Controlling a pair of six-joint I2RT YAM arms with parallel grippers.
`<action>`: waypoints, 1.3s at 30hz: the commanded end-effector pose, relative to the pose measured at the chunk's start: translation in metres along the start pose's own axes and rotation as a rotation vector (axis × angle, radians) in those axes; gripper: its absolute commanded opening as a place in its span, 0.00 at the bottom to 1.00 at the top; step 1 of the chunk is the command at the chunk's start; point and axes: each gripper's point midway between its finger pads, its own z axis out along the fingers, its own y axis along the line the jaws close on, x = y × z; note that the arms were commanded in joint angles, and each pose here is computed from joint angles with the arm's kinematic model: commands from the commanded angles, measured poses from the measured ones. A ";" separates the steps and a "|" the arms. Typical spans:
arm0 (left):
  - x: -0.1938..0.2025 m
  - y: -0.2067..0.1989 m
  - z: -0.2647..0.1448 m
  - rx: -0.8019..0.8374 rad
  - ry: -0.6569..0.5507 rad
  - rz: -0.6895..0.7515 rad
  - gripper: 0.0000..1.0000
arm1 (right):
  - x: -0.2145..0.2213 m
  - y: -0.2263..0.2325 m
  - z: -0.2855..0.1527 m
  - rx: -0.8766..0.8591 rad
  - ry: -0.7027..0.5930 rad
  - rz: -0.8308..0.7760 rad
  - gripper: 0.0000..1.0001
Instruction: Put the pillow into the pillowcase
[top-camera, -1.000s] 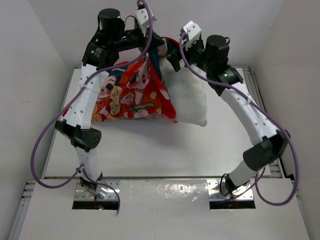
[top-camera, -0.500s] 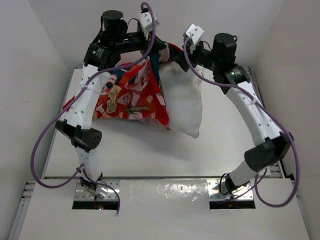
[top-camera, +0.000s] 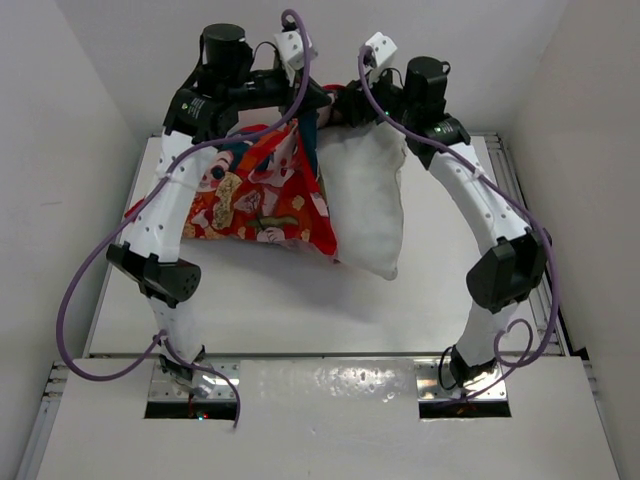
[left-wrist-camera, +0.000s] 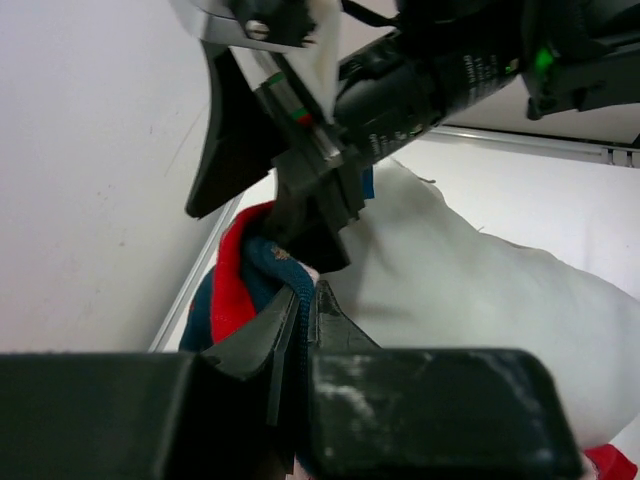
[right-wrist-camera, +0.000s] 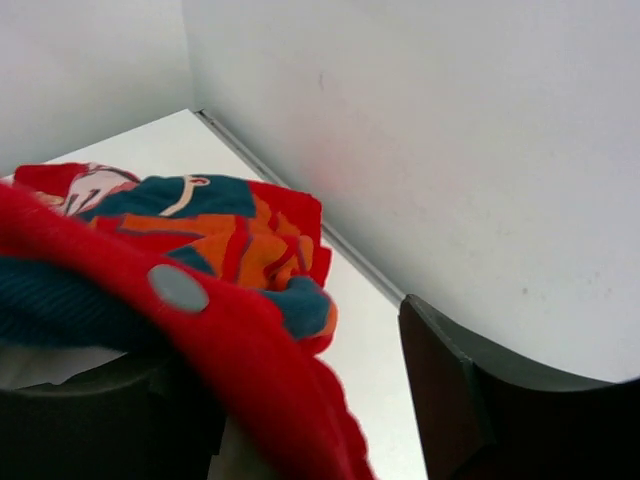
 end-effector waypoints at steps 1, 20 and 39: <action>-0.064 -0.015 -0.028 -0.002 -0.141 0.132 0.00 | -0.001 -0.023 0.015 0.049 -0.009 -0.019 0.64; -0.012 0.095 -0.093 -0.427 0.037 0.206 0.00 | -0.059 -0.072 -0.072 0.216 -0.150 0.245 0.00; 0.029 -0.062 -0.033 0.147 0.092 0.062 1.00 | -0.228 -0.072 -0.057 0.757 -0.722 0.245 0.00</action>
